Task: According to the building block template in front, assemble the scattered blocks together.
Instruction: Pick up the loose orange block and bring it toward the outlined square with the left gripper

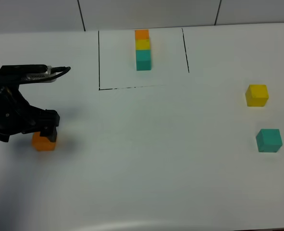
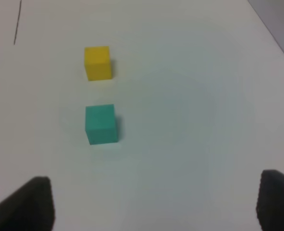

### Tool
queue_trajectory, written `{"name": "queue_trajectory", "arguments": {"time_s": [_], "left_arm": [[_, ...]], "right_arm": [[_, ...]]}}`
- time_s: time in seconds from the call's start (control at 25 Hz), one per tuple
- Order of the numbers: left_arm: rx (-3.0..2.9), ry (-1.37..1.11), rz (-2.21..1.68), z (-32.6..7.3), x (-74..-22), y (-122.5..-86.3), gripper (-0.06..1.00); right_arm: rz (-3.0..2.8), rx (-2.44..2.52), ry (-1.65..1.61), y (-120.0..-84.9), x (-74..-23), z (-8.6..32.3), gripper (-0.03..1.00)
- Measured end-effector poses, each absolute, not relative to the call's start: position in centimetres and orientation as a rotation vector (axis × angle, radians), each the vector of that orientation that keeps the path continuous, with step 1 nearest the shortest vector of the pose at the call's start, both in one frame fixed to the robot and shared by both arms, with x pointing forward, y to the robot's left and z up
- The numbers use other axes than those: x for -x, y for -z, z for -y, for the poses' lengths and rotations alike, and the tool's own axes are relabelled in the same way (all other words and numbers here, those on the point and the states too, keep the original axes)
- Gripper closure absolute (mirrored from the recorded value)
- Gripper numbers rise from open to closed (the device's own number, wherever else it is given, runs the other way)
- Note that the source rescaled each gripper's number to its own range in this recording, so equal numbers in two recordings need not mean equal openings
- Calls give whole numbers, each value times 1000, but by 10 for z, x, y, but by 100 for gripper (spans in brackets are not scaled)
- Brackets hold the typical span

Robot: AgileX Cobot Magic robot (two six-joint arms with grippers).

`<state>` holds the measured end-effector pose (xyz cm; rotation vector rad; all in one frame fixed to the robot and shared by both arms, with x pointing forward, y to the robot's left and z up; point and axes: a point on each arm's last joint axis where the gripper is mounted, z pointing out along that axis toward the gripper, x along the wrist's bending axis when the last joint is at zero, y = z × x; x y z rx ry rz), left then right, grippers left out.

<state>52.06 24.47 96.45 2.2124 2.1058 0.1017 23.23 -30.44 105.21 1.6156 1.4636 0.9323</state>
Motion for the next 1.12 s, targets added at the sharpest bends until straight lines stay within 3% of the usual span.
{"name": "queue_trajectory", "arguments": {"time_s": [0.4,0.52,0.6,0.68,0.8,0.84,1.12], "left_arm": [[-2233,-103,-2103,-241,-539,-922,-2],[-2236,-97,-2107,-241,-542,-913,5],[-2233,-101,-2105,-241,-544,-910,18],[-2231,-109,-2099,-241,-544,-910,40],[-2233,-112,-2097,-241,-545,-910,89],[-2231,-114,-2096,-241,-545,-910,94],[-2270,-126,-2043,-240,-549,-914,94]], "right_arm": [[-1464,-1616,-932,-1052,-232,304,24],[-1464,-1616,-932,-1052,-232,304,24],[-1464,-1616,-932,-1052,-232,304,24],[-1464,-1616,-932,-1052,-232,304,24],[-1464,-1616,-932,-1052,-232,304,24],[-1464,-1616,-932,-1052,-232,304,24],[-1464,-1616,-932,-1052,-232,304,24]]}}
